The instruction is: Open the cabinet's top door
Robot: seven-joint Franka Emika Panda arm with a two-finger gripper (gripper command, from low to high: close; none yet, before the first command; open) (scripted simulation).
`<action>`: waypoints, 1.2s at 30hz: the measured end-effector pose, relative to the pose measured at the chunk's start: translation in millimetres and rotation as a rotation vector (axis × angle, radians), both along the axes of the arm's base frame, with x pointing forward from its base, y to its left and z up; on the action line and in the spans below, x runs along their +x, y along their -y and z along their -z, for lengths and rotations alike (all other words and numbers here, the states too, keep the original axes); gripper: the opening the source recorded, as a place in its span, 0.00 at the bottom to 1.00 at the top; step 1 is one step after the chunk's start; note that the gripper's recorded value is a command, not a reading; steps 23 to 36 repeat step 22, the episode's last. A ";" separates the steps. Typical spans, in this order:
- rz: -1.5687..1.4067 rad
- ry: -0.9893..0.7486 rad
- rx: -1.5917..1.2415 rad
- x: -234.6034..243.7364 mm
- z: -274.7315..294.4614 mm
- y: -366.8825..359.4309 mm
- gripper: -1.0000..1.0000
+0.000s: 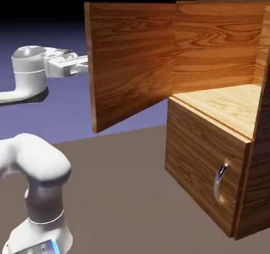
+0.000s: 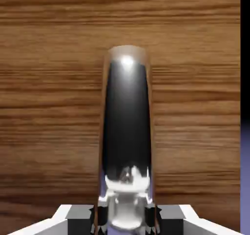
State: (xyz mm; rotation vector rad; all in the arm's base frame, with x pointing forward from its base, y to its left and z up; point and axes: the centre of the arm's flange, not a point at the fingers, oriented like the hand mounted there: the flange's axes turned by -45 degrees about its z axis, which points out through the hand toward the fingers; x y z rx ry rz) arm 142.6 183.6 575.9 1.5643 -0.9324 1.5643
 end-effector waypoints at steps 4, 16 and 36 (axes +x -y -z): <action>0.101 0.000 0.000 -4.4 0.0 -43.4 0.00; 0.351 0.000 0.000 3.7 0.0 -151.6 0.00; 0.452 0.000 0.000 14.5 0.0 -193.9 1.00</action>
